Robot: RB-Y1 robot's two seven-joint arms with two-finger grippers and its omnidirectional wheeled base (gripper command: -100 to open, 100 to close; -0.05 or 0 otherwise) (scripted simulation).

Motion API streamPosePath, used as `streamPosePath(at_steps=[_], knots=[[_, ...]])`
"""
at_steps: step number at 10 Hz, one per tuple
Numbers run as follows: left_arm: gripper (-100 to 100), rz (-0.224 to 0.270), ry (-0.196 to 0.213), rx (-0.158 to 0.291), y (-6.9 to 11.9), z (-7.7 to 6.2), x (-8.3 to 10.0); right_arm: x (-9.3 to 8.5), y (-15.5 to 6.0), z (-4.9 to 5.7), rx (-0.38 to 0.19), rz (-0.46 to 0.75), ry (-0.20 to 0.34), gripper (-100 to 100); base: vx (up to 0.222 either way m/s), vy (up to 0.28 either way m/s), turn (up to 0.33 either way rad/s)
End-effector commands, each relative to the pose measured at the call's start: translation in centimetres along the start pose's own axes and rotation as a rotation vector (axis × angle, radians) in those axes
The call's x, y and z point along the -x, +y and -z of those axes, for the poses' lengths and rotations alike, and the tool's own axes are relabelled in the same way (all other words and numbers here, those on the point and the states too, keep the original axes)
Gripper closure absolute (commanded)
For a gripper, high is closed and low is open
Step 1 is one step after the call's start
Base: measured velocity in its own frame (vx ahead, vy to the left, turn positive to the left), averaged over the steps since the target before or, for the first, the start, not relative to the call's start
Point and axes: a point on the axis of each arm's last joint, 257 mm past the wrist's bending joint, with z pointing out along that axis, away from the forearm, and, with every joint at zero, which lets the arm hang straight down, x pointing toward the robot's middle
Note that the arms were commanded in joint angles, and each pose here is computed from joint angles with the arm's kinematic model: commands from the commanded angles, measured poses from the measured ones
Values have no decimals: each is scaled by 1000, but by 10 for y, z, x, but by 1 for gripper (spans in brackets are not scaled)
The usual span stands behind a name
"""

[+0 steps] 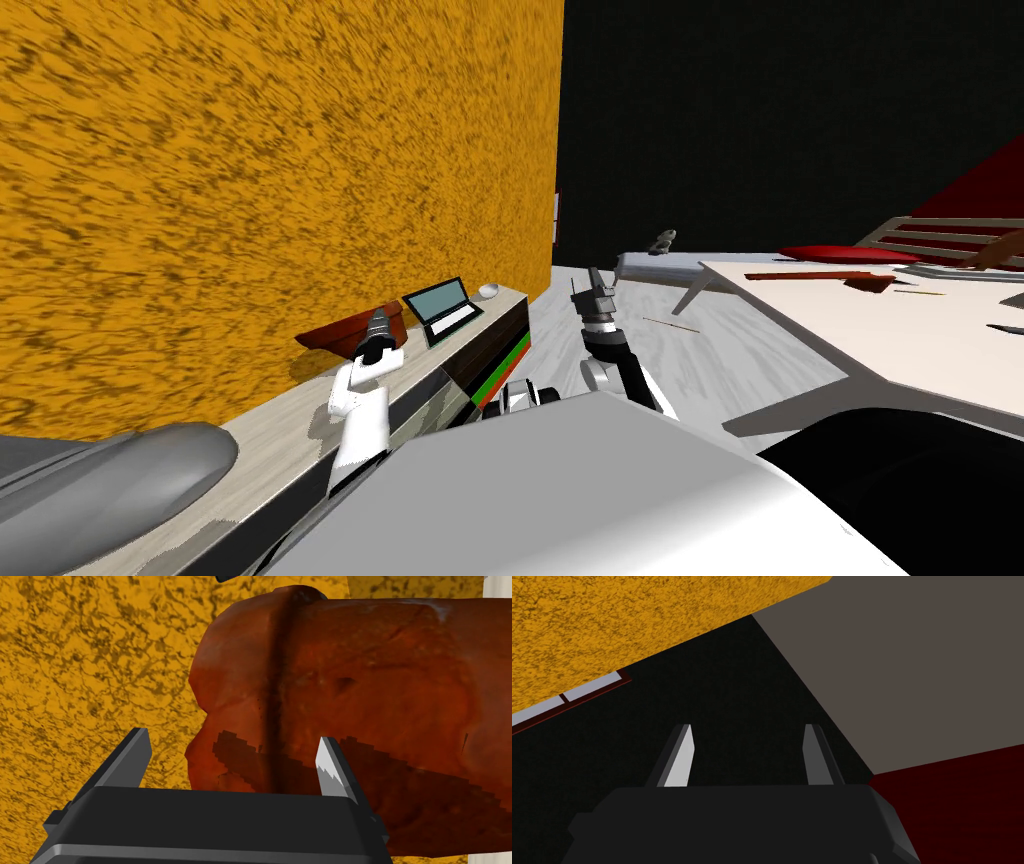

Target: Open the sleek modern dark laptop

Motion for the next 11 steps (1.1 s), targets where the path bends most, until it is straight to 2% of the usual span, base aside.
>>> streamPosePath(at_steps=[1, 4, 5, 9, 11], knots=[[-100, -12, -42, 8, -10, -12, 22, 0, 0, 0, 0, 0, 0, 0, 21, -1, -92], [-100, -12, -42, 8, -10, -12, 22, 0, 0, 0, 0, 0, 0, 0, 17, -6, -28], [-100, -15, -56, 28, -8, -17, 29, 0, 0, 0, 0, 0, 0, 0, 38, -3, -122], [-100, -19, -82, 60, -6, -25, 42, 0, 0, 0, 0, 0, 0, 0, 19, -5, -108], [-100, -19, -82, 60, -6, -25, 42, 0, 0, 0, 0, 0, 0, 0, 17, 5, -45]])
